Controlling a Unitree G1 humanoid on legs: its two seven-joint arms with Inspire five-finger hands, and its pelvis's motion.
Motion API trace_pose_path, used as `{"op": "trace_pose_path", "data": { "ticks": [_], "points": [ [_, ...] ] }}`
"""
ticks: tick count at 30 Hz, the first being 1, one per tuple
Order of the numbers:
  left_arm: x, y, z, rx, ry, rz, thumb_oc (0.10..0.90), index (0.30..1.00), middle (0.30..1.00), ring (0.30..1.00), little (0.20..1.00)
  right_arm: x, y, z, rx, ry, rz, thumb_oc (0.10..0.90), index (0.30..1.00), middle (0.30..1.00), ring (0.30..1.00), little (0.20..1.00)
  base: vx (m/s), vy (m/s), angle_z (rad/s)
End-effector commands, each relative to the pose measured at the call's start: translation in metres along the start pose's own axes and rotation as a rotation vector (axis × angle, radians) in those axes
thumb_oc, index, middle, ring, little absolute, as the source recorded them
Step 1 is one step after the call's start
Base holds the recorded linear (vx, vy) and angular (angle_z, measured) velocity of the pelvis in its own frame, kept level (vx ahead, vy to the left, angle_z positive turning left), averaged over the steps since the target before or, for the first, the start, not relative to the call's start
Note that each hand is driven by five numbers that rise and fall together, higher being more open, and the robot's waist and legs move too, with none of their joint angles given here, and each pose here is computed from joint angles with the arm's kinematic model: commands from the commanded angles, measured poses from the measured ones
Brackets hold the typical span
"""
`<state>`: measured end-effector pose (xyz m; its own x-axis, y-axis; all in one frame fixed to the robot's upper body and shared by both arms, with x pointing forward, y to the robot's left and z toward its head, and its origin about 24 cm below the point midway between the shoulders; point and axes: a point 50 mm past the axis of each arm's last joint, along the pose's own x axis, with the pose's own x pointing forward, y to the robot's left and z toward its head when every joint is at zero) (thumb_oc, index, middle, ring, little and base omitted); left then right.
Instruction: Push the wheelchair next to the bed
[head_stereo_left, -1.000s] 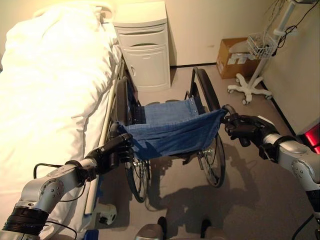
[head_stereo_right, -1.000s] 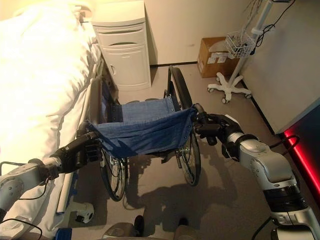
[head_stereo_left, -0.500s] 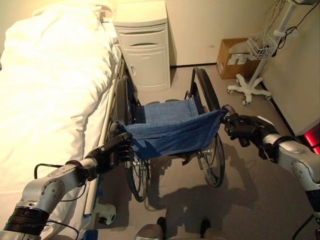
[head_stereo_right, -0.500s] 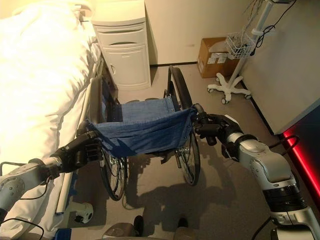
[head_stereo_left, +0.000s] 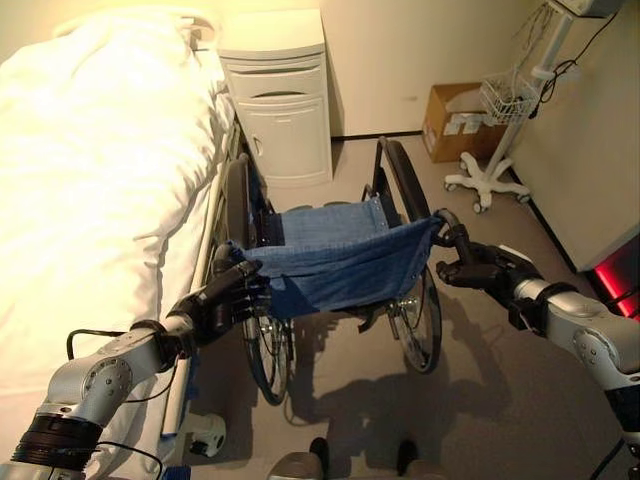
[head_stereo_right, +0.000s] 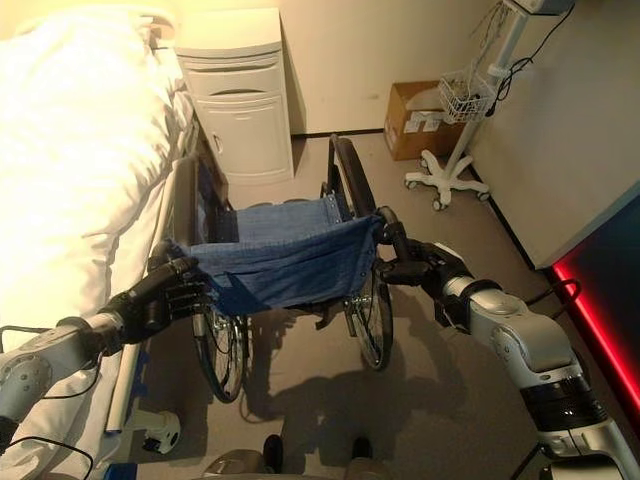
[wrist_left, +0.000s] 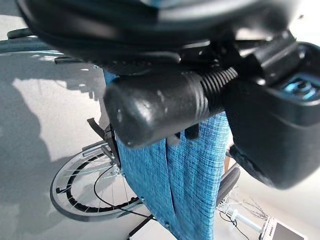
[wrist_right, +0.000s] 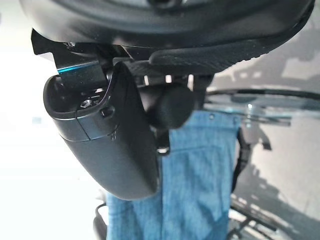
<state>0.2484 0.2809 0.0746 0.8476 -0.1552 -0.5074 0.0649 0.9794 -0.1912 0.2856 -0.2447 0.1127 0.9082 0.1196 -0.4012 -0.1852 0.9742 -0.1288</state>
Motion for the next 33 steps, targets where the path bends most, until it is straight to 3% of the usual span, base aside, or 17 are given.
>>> {"op": "trace_pose_path", "data": {
  "ticks": [1, 12, 17, 24, 33],
  "points": [
    [-0.025, 0.005, 0.105, 0.098, -0.508, 0.096, 0.800, 0.900, 0.900, 0.900, 0.900, -0.015, -0.018, 0.047, -0.052, -0.235, -0.113, 0.800, 0.900, 0.900, 0.900, 0.900, -0.04, -0.031, 0.01],
    [-0.072, 0.049, 0.117, 0.231, -0.594, 0.394, 0.800, 0.900, 0.900, 0.900, 0.900, -0.048, -0.058, 0.048, 0.008, -0.335, -0.344, 0.800, 0.900, 0.900, 0.900, 0.900, -0.04, -0.025, -0.02],
    [-0.107, 0.074, 0.120, 0.399, -0.629, 0.653, 0.800, 0.900, 0.900, 0.900, 0.900, -0.064, -0.071, 0.044, 0.051, -0.368, -0.418, 0.800, 0.900, 0.900, 0.900, 0.900, -0.03, -0.015, -0.04],
    [-0.144, 0.091, 0.120, 0.544, -0.621, 0.866, 0.800, 0.900, 0.900, 0.900, 0.900, -0.074, -0.078, 0.033, 0.101, -0.364, -0.472, 0.800, 0.900, 0.900, 0.900, 0.900, -0.02, -0.008, 0.04],
    [-0.167, 0.099, 0.117, 0.637, -0.598, 0.987, 0.800, 0.900, 0.900, 0.900, 0.900, -0.081, -0.082, 0.024, 0.144, -0.360, -0.491, 0.800, 0.900, 0.900, 0.900, 0.900, -0.01, -0.007, 0.05]
  ]
}}
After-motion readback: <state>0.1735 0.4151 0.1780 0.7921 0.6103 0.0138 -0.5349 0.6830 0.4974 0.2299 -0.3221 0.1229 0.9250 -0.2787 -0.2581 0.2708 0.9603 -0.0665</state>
